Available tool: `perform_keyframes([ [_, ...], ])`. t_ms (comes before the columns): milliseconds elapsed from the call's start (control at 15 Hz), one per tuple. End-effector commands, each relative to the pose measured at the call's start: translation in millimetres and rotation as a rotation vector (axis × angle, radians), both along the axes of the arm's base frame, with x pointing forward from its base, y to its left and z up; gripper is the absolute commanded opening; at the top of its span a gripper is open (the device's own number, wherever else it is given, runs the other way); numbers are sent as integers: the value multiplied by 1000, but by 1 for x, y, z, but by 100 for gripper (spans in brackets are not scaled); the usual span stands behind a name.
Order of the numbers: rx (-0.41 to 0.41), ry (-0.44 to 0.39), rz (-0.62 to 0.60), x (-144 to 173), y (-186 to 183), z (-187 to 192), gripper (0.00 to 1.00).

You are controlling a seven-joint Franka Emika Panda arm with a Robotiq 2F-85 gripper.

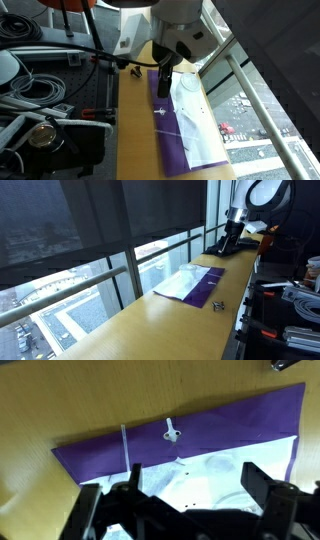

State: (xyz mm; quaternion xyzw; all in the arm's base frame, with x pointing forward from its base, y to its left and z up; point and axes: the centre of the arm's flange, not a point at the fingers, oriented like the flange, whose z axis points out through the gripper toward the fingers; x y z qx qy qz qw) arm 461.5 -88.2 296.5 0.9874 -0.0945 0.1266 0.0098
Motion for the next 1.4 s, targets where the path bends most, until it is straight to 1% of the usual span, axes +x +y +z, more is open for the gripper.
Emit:
perform_keyframes([
  [0,-11,30,6,50,-31,-24,100],
  [200,-24,44,-6,78,-56,-43,100],
  [333,-30,58,-17,91,-69,-55,100],
  [600,-40,72,-38,108,-92,-83,100],
  [867,-37,87,-40,123,-105,-105,100],
  [1000,-36,100,-44,126,-106,-115,100],
  [1333,-27,142,-41,113,-95,-137,100],
])
